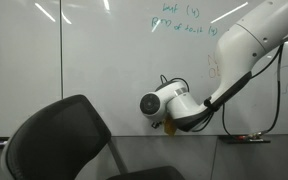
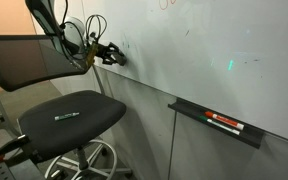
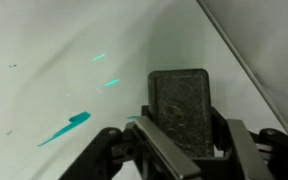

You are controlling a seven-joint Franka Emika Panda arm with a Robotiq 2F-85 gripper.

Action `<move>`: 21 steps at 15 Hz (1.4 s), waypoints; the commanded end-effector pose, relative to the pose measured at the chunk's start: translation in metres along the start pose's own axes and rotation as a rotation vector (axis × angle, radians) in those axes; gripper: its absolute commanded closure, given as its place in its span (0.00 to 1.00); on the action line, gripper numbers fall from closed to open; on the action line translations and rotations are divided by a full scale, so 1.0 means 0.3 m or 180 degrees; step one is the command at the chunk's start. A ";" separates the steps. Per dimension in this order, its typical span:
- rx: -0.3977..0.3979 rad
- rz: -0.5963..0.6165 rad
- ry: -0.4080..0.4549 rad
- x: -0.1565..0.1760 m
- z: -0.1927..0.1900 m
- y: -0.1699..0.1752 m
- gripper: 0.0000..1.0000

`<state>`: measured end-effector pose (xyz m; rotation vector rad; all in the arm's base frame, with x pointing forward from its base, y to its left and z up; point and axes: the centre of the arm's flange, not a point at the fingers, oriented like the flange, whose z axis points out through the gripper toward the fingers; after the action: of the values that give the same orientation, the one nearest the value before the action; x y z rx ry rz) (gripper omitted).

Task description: Use the duster to erase the writings on the board

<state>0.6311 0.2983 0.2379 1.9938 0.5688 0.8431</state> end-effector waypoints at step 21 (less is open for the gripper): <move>-0.0659 -0.0131 -0.0351 -0.097 0.220 0.096 0.69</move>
<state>0.6453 0.2337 0.2181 1.8591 0.4284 0.6991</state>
